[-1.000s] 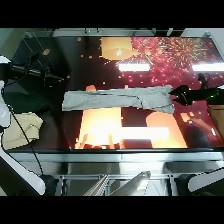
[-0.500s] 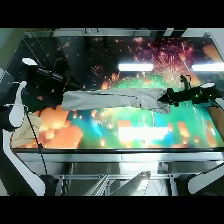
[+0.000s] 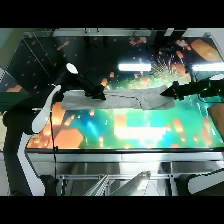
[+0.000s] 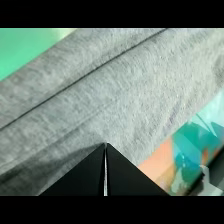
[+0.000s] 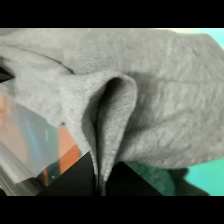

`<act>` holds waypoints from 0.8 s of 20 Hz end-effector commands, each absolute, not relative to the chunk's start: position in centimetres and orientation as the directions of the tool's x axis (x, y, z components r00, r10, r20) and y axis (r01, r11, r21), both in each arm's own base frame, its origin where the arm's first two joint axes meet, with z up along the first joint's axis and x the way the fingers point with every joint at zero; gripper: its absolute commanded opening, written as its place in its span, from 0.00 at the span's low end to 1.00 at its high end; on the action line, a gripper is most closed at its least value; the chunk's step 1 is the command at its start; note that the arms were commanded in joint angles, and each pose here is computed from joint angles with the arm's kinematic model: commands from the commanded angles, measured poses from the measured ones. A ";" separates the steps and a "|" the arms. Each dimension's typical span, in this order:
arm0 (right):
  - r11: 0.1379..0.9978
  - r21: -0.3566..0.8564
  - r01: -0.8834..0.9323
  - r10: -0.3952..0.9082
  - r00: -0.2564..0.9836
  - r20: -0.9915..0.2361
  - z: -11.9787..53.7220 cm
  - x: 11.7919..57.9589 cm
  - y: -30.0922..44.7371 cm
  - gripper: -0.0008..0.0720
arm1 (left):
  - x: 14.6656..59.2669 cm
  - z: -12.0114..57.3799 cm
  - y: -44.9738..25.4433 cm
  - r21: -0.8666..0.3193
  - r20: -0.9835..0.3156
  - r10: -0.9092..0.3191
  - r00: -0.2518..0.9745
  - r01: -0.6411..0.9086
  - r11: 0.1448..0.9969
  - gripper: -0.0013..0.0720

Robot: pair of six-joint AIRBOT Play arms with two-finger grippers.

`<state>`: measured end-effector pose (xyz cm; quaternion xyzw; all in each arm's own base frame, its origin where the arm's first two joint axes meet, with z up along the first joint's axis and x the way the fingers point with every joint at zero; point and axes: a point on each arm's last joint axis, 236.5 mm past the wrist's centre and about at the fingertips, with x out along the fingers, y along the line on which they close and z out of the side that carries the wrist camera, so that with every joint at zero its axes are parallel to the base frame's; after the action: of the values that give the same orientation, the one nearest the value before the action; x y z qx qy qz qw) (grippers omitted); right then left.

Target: Fold the shirts.

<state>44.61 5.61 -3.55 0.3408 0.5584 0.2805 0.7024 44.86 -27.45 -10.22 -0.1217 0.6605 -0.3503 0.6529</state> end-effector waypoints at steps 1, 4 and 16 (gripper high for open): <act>0.596 0.801 -0.060 0.792 0.214 -0.572 -0.2 43.8 5.2 0.03 | 44.7 -11.3 -30.3 -0.560 -0.815 -0.575 -0.072 0.355 0.749 0.02; 0.595 0.802 -0.056 0.788 0.239 -0.568 1.7 43.5 4.1 0.03 | 43.4 -11.9 -32.1 -0.585 -0.801 -0.588 -0.111 0.352 0.731 0.02; 0.420 0.870 -0.260 0.873 0.378 -0.308 14.2 47.4 23.9 0.03 | 46.8 20.0 -16.1 -0.633 -0.501 -0.792 0.349 0.477 0.610 0.03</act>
<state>45.65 15.79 11.79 0.3572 0.4558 0.3696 0.7267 48.35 -21.60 13.45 -0.1952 0.4579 -0.4087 0.7650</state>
